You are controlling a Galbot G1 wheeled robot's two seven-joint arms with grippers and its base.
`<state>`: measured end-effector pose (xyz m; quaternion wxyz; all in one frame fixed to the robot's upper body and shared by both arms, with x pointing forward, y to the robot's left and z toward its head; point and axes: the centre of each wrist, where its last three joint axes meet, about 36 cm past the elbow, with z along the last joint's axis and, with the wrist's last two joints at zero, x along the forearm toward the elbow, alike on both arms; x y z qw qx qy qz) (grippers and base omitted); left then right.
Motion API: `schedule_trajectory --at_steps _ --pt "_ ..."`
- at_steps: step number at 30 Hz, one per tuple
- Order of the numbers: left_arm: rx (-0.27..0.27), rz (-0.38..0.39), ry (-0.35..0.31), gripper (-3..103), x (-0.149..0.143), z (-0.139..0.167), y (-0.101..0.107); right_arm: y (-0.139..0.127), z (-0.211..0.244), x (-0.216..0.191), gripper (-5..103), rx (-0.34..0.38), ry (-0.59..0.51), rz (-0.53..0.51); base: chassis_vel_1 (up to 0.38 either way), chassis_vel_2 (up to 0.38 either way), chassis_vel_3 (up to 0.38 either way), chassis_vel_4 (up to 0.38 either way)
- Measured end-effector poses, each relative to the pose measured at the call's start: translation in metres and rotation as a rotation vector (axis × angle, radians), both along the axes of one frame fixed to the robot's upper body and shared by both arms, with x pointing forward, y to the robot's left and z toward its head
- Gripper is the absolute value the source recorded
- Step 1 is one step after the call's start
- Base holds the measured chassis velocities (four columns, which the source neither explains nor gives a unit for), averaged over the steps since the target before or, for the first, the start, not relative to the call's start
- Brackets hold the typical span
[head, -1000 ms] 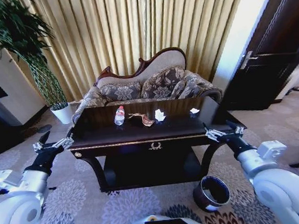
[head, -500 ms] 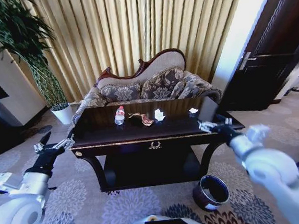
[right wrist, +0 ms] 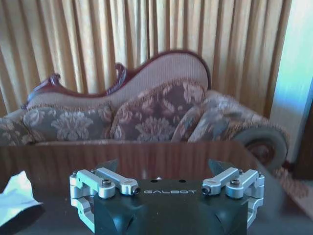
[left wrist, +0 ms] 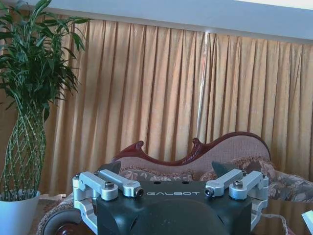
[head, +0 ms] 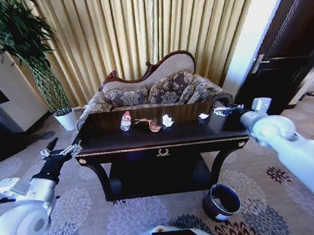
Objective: Move to the front of the table and place the trash on the table into the trash bin.
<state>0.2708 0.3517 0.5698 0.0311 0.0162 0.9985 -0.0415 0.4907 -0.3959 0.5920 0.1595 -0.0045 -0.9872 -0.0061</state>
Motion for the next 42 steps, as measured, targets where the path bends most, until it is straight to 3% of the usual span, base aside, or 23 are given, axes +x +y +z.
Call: schedule_trajectory --at_steps 9,19,28,42 --pt "0.008 0.005 0.002 100 0.001 0.001 0.002 0.034 -0.017 0.070 100 -0.009 0.081 -0.042 0.000 0.000 0.000 0.000" --pt "0.011 0.013 0.003 100 -0.002 0.002 0.003 0.037 -0.020 0.129 100 -0.075 0.194 -0.105 0.000 0.000 0.000 0.000" --pt "0.009 0.021 0.006 100 -0.004 0.001 0.004 0.046 -0.024 0.146 100 -0.133 0.279 -0.133 0.000 0.000 0.000 0.000" --pt "0.012 0.026 0.003 100 -0.003 0.001 0.007 0.040 -0.043 0.153 100 -0.145 0.330 -0.167 0.000 0.000 0.000 0.000"
